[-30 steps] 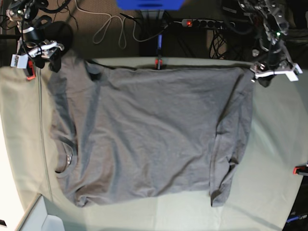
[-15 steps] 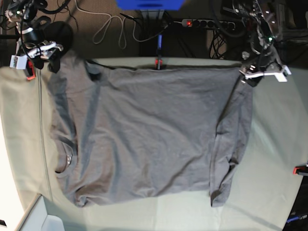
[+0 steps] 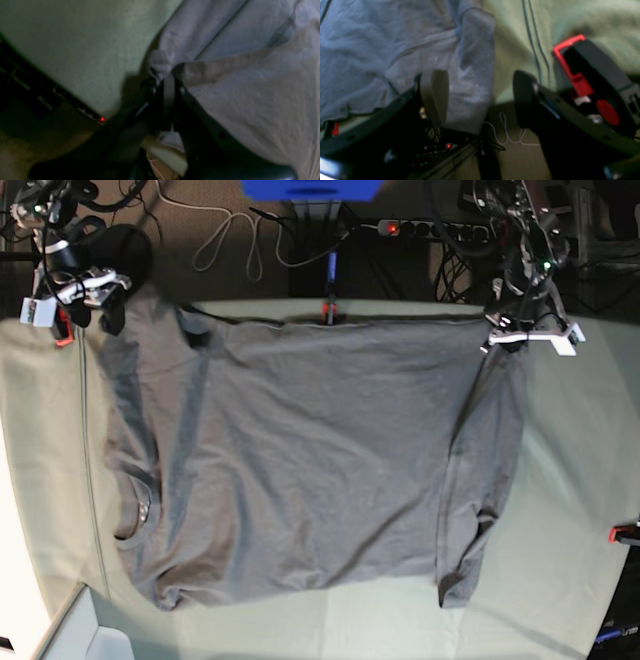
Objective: Layout the t-shirt on the table in an organized manner, then fold the t-shirt properly
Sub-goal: 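Grasp the collar-edge corners of the grey shirt with both grippers, then lift the shirt high with both grippers and swing it over the table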
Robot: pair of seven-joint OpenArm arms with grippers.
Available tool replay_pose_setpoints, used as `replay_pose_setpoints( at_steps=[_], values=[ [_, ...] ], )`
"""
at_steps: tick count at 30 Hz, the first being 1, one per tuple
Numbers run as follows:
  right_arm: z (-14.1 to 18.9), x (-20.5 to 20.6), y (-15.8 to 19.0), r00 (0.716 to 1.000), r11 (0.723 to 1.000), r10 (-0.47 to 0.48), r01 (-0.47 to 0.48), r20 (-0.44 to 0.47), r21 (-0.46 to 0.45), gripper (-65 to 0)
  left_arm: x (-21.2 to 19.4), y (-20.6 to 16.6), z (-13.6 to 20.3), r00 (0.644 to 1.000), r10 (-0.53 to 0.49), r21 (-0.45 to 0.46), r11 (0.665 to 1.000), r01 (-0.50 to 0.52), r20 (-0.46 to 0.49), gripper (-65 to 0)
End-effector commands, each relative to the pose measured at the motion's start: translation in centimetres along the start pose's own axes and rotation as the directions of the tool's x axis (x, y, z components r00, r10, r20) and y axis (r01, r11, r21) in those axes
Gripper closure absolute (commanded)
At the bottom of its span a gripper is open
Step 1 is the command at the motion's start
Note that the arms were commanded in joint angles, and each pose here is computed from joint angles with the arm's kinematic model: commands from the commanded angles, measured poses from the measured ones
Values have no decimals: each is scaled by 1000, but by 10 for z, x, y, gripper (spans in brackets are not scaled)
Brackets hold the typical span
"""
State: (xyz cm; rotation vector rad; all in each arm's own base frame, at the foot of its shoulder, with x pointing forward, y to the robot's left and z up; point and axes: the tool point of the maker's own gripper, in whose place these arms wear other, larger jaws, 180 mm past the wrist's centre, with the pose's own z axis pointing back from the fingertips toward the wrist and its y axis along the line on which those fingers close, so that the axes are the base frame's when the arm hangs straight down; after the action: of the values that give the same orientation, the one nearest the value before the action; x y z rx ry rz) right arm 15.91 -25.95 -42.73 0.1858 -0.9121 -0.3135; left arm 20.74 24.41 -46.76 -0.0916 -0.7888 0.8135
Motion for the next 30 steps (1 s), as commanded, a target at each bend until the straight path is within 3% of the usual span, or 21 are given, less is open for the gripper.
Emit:
replay_pose_setpoints(
  at_steps=[1,5,12,16,25,30],
  values=[
    [-1,17,0,998,1000,8,-8,56,10,-409,17,-5,3,999,-6,-14,1000,7,50,0],
    [-13,18,-4,999,1000,-10,9,53,13,-409,28,-7,12,996,-21,-23,999,24,87,0],
    [-44,-4,-14,996,998,50,-51,-69,-25,-410,40,-9,14,993,-38,-29,999,42,111,0],
    [-45,-9,-13,994,997,63,-65,-87,-28,-410,40,-10,14,993,-36,-29,999,39,111,0],
    [-48,-31,14,988,996,78,-73,-136,44,-404,42,-9,15,992,-37,-27,999,41,120,0],
    [-52,-38,31,983,992,102,-88,-155,94,-319,42,-10,14,992,-37,-28,999,40,121,0]
  ],
)
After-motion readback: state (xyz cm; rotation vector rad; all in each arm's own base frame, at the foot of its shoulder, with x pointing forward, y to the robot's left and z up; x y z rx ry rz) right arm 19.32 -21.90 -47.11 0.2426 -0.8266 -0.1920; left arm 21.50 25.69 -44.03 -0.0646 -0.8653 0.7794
